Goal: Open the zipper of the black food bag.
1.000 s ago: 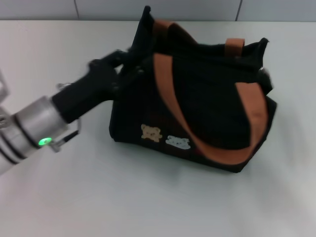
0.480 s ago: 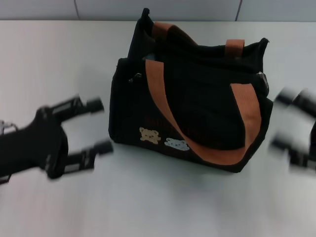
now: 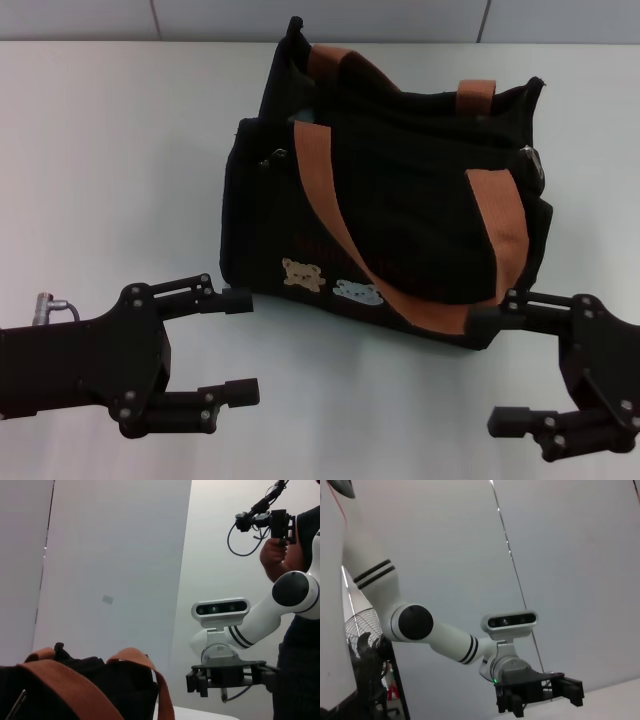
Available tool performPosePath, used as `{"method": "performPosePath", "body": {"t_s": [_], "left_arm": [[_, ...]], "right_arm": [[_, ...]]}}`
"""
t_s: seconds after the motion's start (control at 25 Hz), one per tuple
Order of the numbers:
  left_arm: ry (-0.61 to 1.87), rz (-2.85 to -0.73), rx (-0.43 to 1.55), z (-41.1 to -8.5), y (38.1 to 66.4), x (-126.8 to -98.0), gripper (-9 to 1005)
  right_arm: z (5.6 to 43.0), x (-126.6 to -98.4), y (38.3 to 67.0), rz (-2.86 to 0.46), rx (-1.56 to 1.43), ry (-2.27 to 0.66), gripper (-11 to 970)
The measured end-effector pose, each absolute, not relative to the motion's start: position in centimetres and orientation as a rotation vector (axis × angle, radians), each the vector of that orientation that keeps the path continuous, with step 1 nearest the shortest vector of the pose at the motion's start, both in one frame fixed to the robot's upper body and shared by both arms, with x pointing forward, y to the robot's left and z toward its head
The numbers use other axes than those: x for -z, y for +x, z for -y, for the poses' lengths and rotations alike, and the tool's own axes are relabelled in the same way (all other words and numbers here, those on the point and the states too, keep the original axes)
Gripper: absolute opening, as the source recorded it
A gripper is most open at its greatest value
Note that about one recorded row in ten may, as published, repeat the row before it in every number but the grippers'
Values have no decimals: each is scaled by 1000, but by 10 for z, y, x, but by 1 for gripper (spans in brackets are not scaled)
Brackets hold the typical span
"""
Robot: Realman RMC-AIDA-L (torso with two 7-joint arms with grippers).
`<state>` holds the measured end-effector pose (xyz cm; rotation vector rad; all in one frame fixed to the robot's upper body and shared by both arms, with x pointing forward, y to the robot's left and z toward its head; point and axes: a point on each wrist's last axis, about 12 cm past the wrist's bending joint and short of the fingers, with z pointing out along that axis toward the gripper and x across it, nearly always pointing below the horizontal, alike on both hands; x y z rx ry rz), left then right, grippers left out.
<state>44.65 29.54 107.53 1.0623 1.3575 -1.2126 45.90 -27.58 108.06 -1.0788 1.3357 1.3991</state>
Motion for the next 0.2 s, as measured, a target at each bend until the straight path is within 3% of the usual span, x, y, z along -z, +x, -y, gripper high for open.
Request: {"method": "performPosePath", "body": {"t_s": [0.2], "left_arm": [[1056,-1354,1211,-296,447,-1076,784]], "right_arm": [[272,-1080,462,-1356,-1402,-1074,840]]}}
